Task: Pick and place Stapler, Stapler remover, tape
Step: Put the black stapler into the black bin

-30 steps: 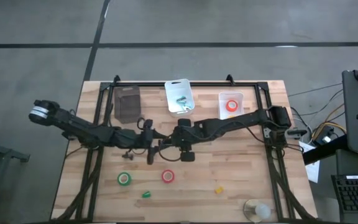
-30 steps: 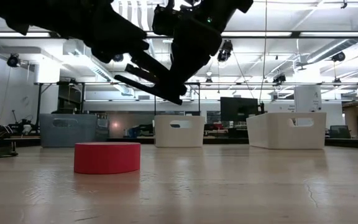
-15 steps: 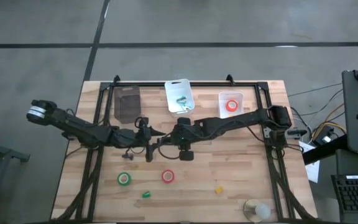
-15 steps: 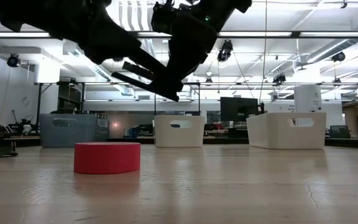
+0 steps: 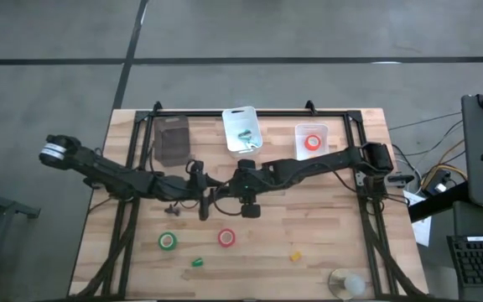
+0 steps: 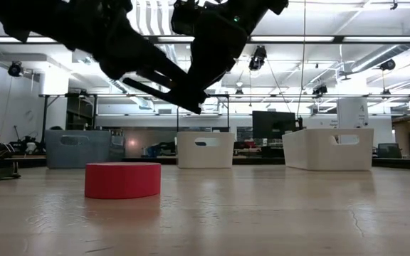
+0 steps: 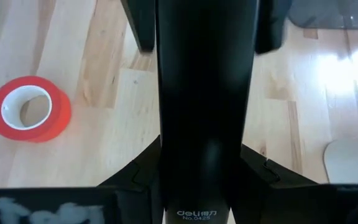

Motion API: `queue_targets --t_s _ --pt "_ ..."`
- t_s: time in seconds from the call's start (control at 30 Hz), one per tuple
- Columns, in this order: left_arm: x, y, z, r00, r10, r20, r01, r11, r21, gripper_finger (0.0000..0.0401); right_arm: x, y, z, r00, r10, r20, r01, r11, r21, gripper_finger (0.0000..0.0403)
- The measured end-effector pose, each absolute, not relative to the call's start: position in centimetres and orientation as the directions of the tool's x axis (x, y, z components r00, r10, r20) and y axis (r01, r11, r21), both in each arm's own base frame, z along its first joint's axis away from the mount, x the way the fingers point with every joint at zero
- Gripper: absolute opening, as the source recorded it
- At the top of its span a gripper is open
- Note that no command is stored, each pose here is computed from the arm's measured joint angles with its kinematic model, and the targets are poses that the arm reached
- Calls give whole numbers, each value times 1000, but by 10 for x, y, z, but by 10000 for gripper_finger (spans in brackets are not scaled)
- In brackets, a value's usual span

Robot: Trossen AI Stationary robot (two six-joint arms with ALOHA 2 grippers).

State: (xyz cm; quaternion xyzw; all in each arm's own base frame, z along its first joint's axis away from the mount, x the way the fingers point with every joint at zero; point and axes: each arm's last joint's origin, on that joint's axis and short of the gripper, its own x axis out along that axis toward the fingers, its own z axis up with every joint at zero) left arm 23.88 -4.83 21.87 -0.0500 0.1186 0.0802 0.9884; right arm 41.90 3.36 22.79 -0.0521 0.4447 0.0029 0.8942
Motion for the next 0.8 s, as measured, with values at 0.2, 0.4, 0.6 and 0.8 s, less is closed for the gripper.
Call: queue_targets --t_s 0.2,0.4,0.6,0.8 --pt "238 -48 220 962 134 -236 -157 984 -79 136 419 34 227 603 -40 -797 -53 994 -91 127" --pt "238 -49 218 962 115 -250 -138 987 -79 130 419 34 227 604 -44 -796 -52 994 -94 129" --pt "234 -46 216 942 168 -289 -191 980 -53 135 420 32 227 614 -61 -787 -35 994 -105 155" --pt "223 -42 218 913 242 -328 -269 962 -39 130 420 29 227 610 -69 -789 -26 994 -107 191"
